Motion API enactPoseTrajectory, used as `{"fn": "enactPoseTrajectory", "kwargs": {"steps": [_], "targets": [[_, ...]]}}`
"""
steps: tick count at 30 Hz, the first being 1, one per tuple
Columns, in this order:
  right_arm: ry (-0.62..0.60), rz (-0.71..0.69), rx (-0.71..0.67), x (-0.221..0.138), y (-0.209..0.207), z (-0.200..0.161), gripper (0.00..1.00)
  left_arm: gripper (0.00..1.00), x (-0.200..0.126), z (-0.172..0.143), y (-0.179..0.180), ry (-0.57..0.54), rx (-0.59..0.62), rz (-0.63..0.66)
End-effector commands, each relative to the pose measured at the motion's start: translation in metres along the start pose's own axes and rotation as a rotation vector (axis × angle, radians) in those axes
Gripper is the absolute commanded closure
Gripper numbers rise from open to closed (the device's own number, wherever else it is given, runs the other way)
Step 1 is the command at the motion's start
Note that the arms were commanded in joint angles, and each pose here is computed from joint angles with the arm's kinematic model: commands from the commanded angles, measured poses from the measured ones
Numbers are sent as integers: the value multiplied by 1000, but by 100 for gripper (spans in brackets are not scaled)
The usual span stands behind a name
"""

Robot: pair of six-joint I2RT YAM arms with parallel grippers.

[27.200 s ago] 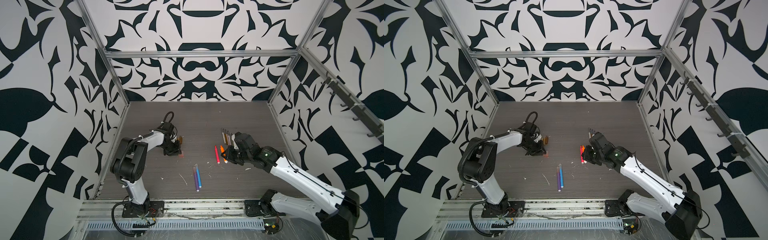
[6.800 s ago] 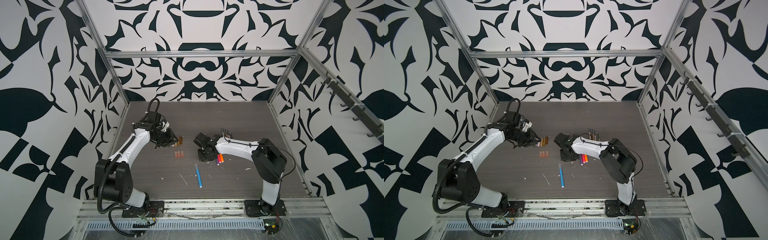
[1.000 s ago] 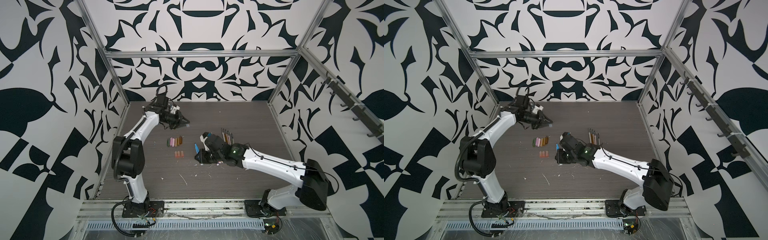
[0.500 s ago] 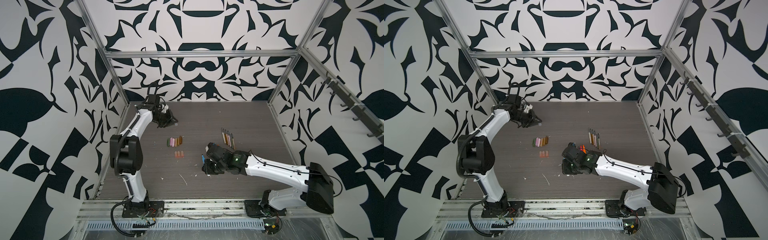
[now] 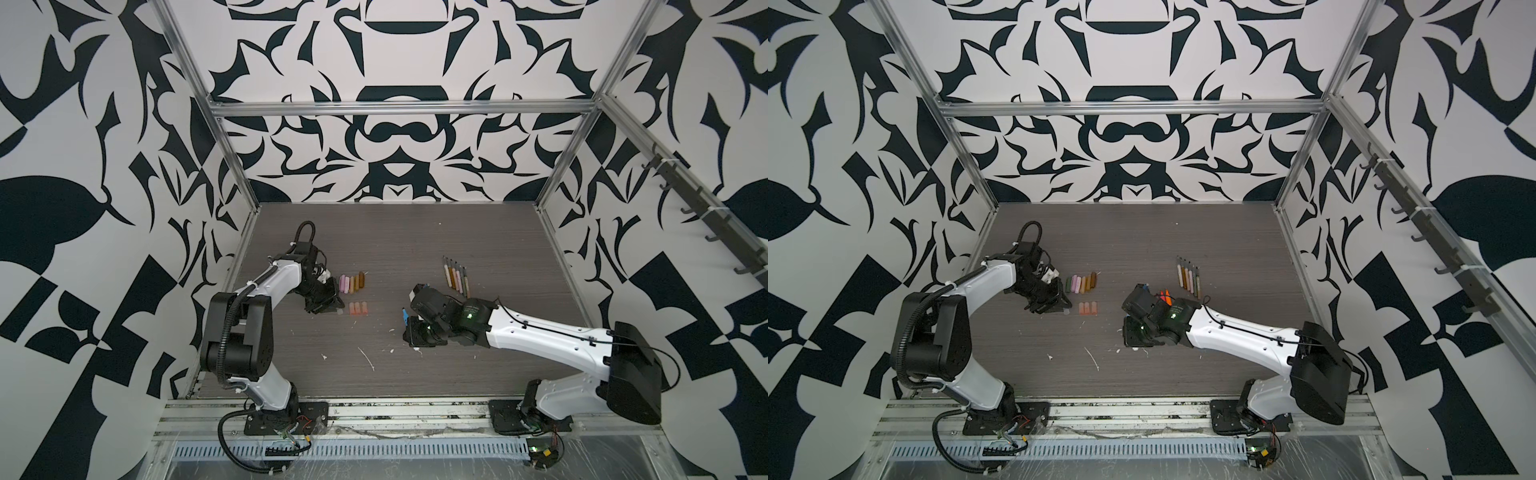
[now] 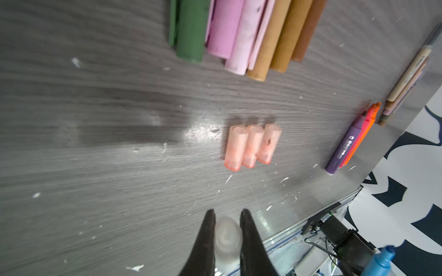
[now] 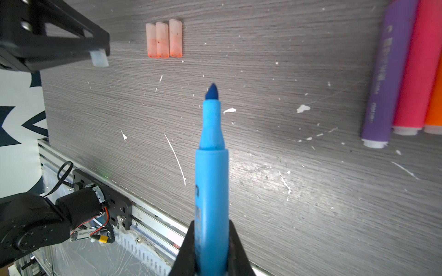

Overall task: Remove pen caps from pens
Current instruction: Place the pen cap at the center of the table.

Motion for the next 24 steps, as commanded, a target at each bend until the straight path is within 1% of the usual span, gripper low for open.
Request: {"fn": "enactPoseTrajectory", "kwargs": {"steps": [1, 6, 10, 15, 18, 24], "targets": [[-14, 38, -24, -10, 13, 7, 100, 100, 1, 3, 2, -15, 34, 8], [-15, 35, -31, -13, 15, 9, 100, 100, 12, 9, 8, -5, 33, 29], [-16, 32, -33, -14, 16, 9, 100, 100, 23, 13, 11, 9, 24, 20], [-18, 32, -34, -17, 16, 9, 100, 100, 27, 17, 11, 14, 26, 20], [-23, 31, -34, -18, 16, 9, 100, 98, 30, 18, 9, 21, 32, 18], [-27, 27, -35, -20, 15, 9, 100, 91, 37, 15, 7, 40, 46, 23]]}}
Point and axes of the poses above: each gripper's point midway between its finger pads, its own x axis out along the fingers, its own y axis along the line the jaws close on, z = x × y, the point moved 9 cm from there along -x, back along the fingers, and after that the axes turned 2 degrees about x, right-handed, at the moved point
